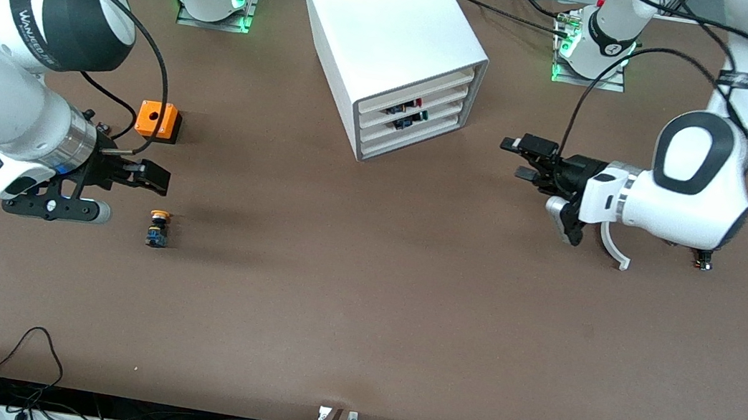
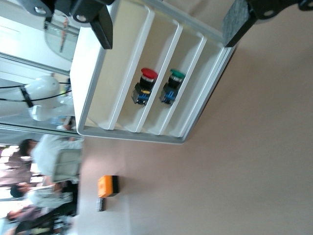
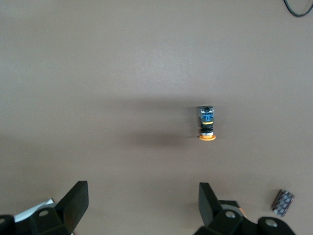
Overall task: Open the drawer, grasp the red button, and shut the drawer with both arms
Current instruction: 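Reach the left gripper to the drawer handle while the right gripper moves forward, then pull the drawer open with the left gripper while the right gripper approaches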
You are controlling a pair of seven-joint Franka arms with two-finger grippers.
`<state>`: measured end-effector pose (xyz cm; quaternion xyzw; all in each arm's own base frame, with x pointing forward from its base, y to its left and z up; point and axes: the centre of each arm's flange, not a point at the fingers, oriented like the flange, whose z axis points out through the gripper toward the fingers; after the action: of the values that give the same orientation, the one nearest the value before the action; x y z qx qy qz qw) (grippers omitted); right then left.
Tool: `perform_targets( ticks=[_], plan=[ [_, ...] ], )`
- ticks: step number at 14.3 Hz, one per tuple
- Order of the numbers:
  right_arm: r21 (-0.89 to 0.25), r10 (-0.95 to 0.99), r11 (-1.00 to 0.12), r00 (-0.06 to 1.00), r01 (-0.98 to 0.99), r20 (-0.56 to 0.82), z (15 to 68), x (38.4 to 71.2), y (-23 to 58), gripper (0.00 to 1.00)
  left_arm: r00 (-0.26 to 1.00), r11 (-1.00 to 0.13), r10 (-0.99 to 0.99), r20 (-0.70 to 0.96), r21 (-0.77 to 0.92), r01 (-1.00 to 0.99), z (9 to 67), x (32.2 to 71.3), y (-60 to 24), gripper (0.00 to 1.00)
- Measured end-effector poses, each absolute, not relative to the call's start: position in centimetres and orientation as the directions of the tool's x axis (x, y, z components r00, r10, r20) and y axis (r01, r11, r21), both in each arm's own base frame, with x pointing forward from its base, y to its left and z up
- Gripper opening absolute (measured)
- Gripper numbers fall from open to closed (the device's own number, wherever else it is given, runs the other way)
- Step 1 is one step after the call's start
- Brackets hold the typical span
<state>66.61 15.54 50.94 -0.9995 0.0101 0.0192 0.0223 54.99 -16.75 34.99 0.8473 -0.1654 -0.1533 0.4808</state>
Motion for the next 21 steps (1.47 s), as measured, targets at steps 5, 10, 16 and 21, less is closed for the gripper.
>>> perform_targets(
  ticks=[5,10,16,21],
  plan=[
    [-0.066,-0.257,-0.963,0.962,-0.263,-0.089,51.0,65.3,19.9,1.0,0.912,-0.332,-0.402,-0.084,0.941,-0.059,27.7,49.5,-18.1,0.96],
    [-0.085,-0.425,-0.894,0.894,-0.439,-0.141,51.2,64.1,23.6,1.0,0.919,-0.279,-0.386,-0.085,0.96,-0.028,23.6,44.7,-20.6,0.87],
    [-0.106,-0.568,-0.8,0.802,-0.591,-0.183,52.1,63.4,28.3,1.0,0.918,-0.211,-0.397,-0.022,0.975,-0.068,20.5,40.9,-21.1,0.67],
    [-0.13,-0.637,-0.737,0.746,-0.663,-0.197,52.2,63.6,30.8,1.0,0.921,-0.141,-0.39,0.01,0.988,-0.07,18.0,38.2,-22.8,0.59]
  ],
)
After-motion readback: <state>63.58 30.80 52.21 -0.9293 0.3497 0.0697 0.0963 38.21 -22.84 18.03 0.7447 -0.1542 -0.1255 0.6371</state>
